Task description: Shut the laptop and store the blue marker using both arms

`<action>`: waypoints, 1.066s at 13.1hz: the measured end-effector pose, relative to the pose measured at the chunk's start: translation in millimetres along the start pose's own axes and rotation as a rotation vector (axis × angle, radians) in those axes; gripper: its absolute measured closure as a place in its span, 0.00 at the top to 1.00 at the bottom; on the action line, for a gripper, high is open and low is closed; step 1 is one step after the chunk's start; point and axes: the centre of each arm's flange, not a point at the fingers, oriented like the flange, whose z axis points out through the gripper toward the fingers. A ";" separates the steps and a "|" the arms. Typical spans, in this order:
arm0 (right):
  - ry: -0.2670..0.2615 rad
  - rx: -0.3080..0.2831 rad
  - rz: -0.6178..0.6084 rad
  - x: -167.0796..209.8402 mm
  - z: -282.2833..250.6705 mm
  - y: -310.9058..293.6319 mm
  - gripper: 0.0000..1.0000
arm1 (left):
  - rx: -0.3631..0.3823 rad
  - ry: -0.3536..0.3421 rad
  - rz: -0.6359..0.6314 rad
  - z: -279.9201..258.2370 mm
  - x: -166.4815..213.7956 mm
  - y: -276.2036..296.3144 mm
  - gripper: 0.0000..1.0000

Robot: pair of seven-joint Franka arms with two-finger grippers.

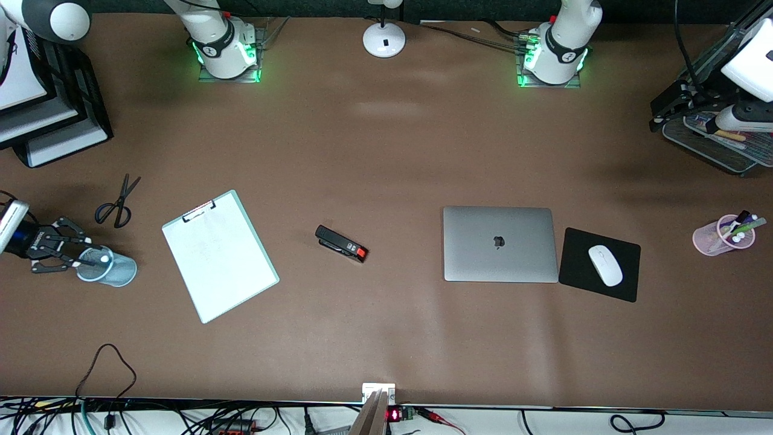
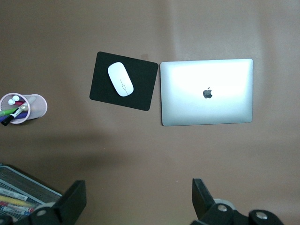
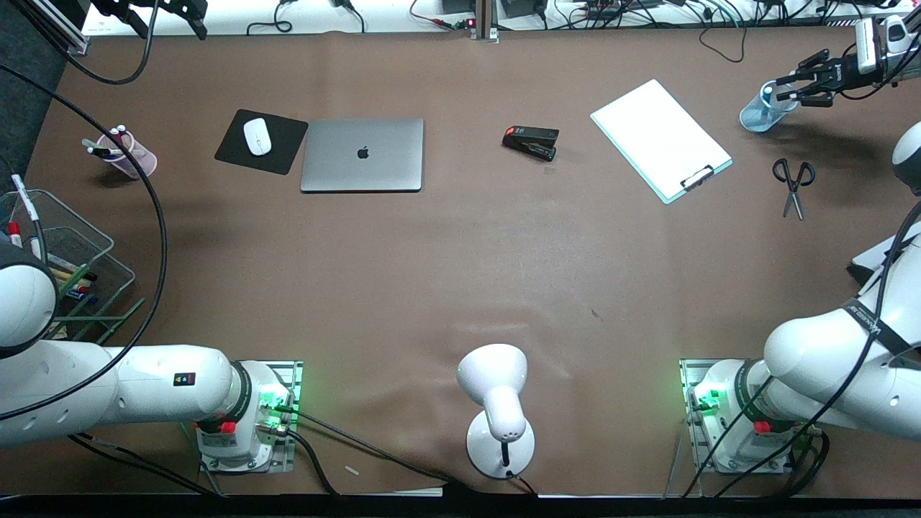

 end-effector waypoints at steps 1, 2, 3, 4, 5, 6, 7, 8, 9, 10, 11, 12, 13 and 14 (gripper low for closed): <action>0.000 -0.002 0.002 3.6 -3.4 1.1 0.64 | 0.000 0.001 0.000 -0.7 -0.4 0.2 1.00; 0.004 0.000 0.007 10.2 -7.2 2.5 0.76 | 0.000 0.002 0.000 -1.3 -0.6 0.2 1.00; 0.009 0.002 0.016 20.4 -12.8 4.5 0.87 | 0.000 0.004 0.000 -2.2 -0.5 0.2 1.00; 0.009 0.004 0.032 32.7 -20.2 6.3 0.99 | 0.000 0.005 0.000 -2.5 -0.5 0.3 1.00; 0.003 0.005 0.051 46.2 -28.9 7.7 1.00 | 0.000 0.005 0.001 -2.4 -0.4 0.5 1.00; -0.014 0.005 0.073 61.2 -38.3 9.3 1.00 | 0.000 0.005 0.001 -2.2 -0.3 0.6 1.00; -0.037 0.009 0.093 77.9 -46.6 10.9 1.00 | 0.000 0.005 0.002 -2.0 -0.1 0.9 1.00; -0.061 0.014 0.113 96.9 -52.3 12.8 1.00 | 0.000 0.004 0.002 -1.9 -0.1 1.2 1.00; -0.086 0.019 0.133 116.4 -55.7 14.9 1.00 | 0.000 0.004 0.002 -1.8 0.0 1.4 1.00; -0.113 0.025 0.150 135.8 -57.0 16.8 1.00 | 0.000 0.004 0.003 -1.3 0.3 1.5 1.00; -0.140 0.031 0.166 155.6 -56.9 18.6 1.00 | 0.000 0.002 0.003 -0.4 0.8 1.5 1.00; -0.168 0.036 0.180 176.2 -56.5 20.2 1.00 | 0.000 0.001 0.003 0.2 1.2 1.7 1.00; -0.194 0.038 0.193 196.7 -56.0 21.2 1.00 | 0.000 0.000 0.004 0.6 1.5 2.0 1.00; -0.223 0.040 0.208 217.3 -55.1 21.3 1.00 | 0.000 0.000 0.004 0.8 1.5 2.0 1.00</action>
